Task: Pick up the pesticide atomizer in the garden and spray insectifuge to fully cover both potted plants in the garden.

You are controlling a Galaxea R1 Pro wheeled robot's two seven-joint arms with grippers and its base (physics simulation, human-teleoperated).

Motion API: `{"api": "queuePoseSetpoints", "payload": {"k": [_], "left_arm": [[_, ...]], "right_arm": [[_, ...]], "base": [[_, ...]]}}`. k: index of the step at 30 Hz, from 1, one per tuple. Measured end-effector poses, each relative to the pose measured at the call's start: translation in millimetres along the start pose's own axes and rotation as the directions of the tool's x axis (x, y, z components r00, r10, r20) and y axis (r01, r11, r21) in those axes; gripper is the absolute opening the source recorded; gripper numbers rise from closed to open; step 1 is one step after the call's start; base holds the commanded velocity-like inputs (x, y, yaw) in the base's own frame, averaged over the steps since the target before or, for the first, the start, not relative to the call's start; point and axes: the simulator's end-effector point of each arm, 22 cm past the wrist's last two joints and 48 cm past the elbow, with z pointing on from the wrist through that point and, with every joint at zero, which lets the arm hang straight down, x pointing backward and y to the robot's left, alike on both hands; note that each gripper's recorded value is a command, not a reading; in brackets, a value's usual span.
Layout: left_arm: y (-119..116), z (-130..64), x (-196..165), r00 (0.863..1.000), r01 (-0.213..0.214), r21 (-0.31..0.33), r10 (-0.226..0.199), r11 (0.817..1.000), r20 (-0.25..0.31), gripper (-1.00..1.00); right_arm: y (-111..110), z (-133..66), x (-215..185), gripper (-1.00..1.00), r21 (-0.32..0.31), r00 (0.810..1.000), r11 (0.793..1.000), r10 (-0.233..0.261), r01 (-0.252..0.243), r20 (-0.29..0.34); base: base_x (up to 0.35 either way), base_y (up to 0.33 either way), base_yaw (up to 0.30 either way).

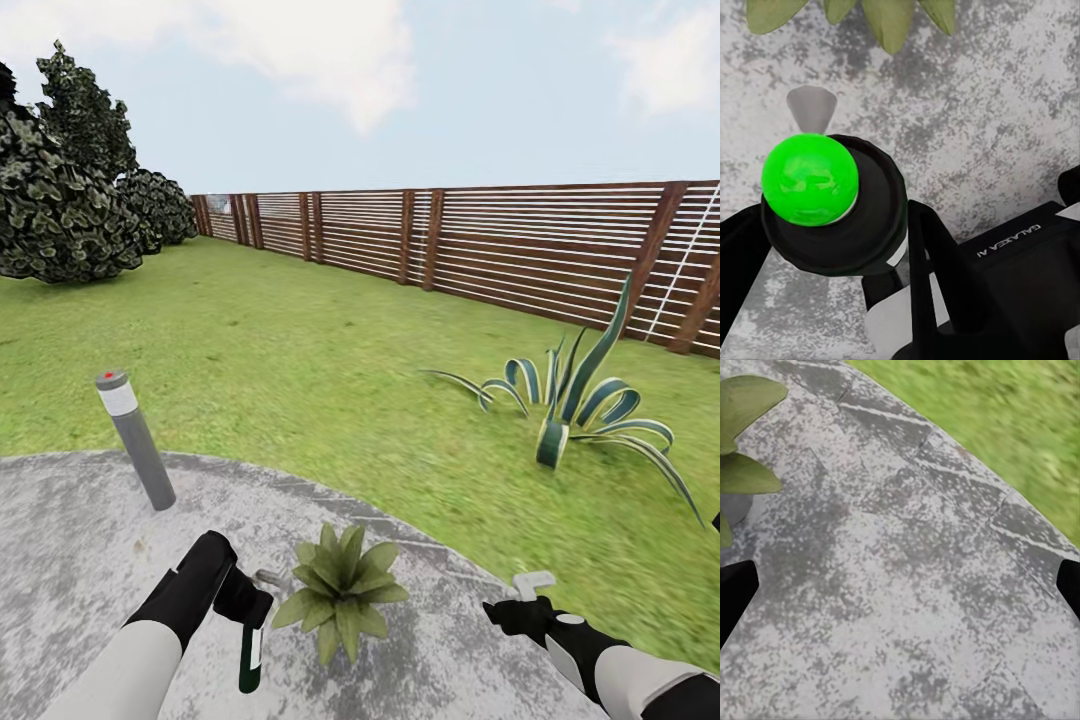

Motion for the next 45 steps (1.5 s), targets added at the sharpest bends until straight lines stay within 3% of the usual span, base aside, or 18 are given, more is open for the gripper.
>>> {"api": "queuePoseSetpoints", "payload": {"k": [10,15,26,29,45], "left_arm": [[-0.5,0.7,0.9,1.000,0.000,0.001,0.000,1.000,-0.002,-1.00],[-4.2,8.6,11.7,0.999,0.006,0.015,-0.005,1.000,-0.033,-1.00],[-5.6,10.6,14.6,0.999,0.007,0.019,-0.006,1.000,-0.041,-1.00],[-9.7,20.1,28.8,0.997,0.014,0.034,-0.011,0.999,-0.082,-1.00],[-19.3,42.7,62.2,0.984,0.039,0.073,-0.025,0.997,-0.176,-1.00]], "right_arm": [[0.5,0.0,0.4,1.00,-0.002,1.000,1.000,-0.002,0.002,-0.001],[0.1,-0.2,1.3,1.00,-0.002,1.000,1.000,-0.001,0.001,-0.002],[0.0,-0.4,1.7,1.00,0.000,1.000,1.000,0.001,-0.001,-0.004],[0.3,-0.1,2.1,1.00,-0.001,1.000,1.000,0.001,-0.001,-0.005],[0.0,3.4,9.9,1.00,-0.003,1.000,1.000,0.003,-0.003,-0.020]], "base": [[0.000,0.000,0.000],[0.015,0.000,0.000],[0.265,0.000,0.000],[0.055,0.000,0.000],[0.001,0.000,0.000]]}}
